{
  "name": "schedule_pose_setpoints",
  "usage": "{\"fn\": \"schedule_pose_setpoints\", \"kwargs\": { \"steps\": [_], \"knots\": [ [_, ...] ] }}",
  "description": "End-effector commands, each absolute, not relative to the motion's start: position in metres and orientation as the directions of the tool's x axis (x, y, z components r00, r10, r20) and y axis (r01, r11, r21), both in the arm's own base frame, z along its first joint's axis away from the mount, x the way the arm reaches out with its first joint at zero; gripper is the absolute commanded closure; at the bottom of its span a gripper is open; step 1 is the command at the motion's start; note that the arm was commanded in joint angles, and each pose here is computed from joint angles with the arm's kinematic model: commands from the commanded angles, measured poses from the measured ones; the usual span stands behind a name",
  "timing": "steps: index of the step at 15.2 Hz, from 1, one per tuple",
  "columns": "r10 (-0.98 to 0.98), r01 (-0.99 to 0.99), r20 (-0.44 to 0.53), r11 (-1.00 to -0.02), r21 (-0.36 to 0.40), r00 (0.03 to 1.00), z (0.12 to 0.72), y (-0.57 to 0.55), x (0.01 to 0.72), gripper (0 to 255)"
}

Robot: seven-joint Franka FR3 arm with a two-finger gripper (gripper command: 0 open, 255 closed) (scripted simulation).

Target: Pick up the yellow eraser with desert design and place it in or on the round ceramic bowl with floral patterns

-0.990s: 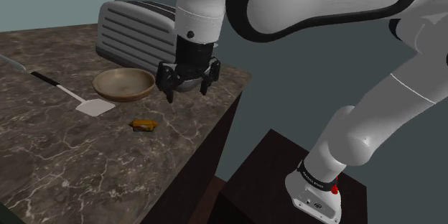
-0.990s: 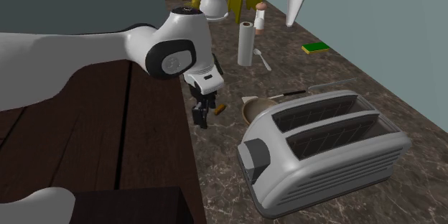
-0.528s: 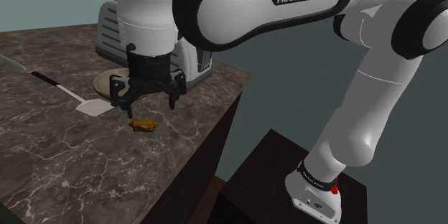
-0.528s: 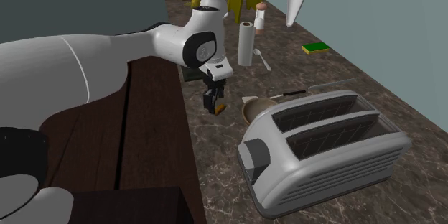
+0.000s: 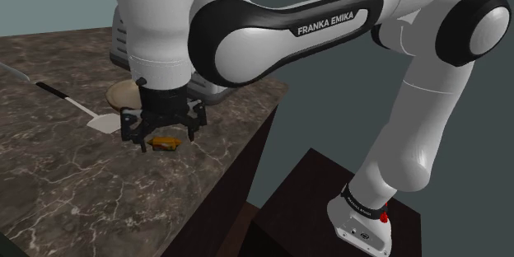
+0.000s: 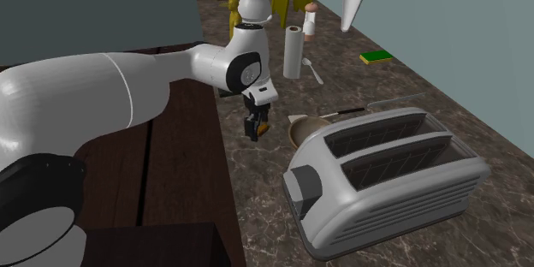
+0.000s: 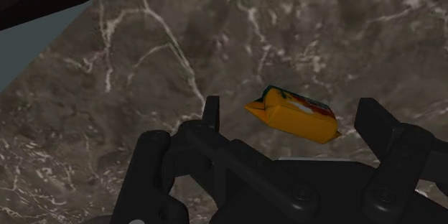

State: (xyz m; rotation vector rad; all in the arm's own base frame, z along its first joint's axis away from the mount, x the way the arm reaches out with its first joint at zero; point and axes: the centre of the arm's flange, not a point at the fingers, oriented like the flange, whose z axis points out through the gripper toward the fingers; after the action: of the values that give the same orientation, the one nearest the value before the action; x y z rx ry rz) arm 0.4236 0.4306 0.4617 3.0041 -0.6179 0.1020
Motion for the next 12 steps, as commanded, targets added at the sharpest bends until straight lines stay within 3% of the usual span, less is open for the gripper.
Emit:
{"fn": "schedule_pose_setpoints", "kwargs": {
  "steps": [1, 8, 9, 12],
  "knots": [
    [-0.391, -0.396, 0.080, -0.916, 0.057, 0.917, 0.4542, 0.4319, 0.4248, 0],
    [-0.391, -0.396, 0.080, -0.916, 0.057, 0.917, 0.4543, 0.4318, 0.4247, 0],
    [-0.391, -0.396, 0.080, -0.916, 0.057, 0.917, 0.4543, 0.4318, 0.4247, 255],
    [-0.391, -0.396, 0.080, -0.916, 0.057, 0.917, 0.4544, 0.4319, 0.4248, 255]
  ]
}}
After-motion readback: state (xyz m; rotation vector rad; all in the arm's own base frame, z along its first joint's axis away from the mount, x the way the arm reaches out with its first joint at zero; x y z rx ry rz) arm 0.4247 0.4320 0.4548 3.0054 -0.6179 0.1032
